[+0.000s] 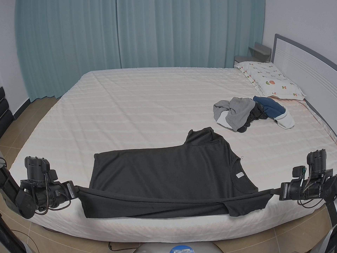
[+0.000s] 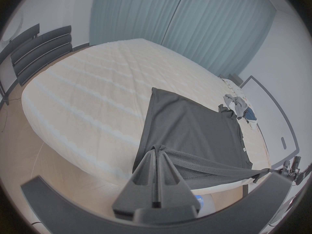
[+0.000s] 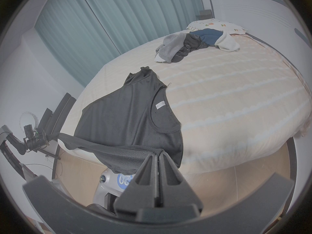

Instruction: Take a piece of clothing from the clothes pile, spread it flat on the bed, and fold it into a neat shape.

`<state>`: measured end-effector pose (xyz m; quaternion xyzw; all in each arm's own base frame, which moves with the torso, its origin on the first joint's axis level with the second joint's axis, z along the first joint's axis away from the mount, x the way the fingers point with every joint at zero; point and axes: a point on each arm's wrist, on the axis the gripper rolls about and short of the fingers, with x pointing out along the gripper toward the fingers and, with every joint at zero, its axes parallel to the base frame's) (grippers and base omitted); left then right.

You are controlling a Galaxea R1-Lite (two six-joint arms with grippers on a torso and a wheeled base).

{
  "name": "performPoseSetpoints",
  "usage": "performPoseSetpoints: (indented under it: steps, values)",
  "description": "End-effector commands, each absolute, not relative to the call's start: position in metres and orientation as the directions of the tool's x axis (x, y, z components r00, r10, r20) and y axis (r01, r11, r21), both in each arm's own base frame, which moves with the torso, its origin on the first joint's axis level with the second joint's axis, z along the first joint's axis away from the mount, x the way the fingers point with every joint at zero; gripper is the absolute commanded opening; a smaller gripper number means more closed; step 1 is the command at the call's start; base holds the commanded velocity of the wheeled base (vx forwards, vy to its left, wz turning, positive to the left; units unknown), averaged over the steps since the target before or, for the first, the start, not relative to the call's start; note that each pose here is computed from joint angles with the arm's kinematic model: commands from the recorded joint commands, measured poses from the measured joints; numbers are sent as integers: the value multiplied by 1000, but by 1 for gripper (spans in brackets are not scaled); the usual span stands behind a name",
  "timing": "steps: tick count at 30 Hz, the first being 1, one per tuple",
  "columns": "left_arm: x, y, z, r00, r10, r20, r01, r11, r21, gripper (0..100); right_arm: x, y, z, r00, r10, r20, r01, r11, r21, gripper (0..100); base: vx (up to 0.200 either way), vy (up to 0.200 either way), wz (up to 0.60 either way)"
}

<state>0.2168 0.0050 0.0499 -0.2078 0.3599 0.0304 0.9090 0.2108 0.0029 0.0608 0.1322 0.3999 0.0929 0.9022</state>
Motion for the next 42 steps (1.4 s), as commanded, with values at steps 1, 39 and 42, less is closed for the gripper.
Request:
performPoseSetpoints:
  steps: [1, 39, 42]
  values:
    - [212, 7, 64, 779, -79, -622, -197, 911, -362, 0, 209, 10, 59, 646, 296, -703, -90, 945, 315, 0, 0, 0, 0]
    - [251, 7, 25, 693, -89, -715, -236, 910, -342, 0, 257, 15, 43, 630, 301, -716, -95, 945, 314, 0, 0, 0, 0]
    - [258, 7, 20, 688, -88, -721, -239, 910, -339, 0, 265, 16, 38, 624, 301, -721, -87, 944, 318, 0, 0, 0, 0]
